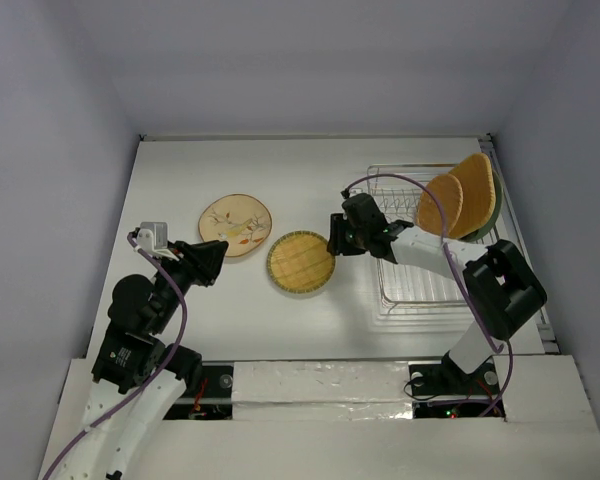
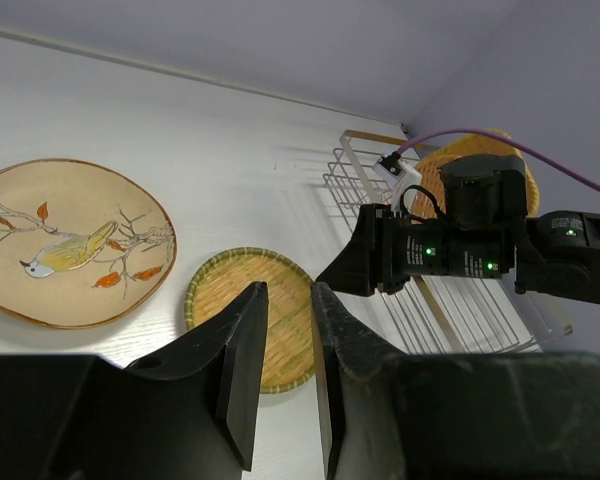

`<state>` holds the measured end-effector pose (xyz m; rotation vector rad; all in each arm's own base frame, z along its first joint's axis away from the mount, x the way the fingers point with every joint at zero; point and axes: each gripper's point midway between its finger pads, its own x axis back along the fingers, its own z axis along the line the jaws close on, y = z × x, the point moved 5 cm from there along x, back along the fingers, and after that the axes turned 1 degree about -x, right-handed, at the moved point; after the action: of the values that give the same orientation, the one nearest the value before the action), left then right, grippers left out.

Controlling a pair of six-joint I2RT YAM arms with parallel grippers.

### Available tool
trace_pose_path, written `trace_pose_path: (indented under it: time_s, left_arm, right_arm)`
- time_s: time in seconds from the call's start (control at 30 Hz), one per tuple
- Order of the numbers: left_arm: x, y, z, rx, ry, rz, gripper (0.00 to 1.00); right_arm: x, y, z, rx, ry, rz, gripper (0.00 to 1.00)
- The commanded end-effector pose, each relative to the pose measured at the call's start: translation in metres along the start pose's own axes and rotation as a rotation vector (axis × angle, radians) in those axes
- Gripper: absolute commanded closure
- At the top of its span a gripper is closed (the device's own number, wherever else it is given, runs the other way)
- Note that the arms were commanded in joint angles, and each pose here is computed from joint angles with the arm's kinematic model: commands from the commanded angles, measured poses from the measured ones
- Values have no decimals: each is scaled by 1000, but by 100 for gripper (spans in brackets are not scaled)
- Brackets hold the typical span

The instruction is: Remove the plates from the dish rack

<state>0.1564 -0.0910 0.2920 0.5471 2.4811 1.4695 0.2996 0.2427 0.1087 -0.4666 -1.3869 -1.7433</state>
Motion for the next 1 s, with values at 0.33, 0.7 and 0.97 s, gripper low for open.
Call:
trace_pose_path:
  time_s: [0.33,0.7,0.97]
  left_arm:
    - [0,9,-5,0,-23,-41,78]
    - [8,13,-8,0,-44,-75,86]
    - [18,19,-14,-6,-87,-112,83]
  right_arm:
    - [80,59,21,-27,16,-316,98]
    - [190,86,-149,-292,-687,-620,100]
    - [177,89,-196,-365,-776,-574,33]
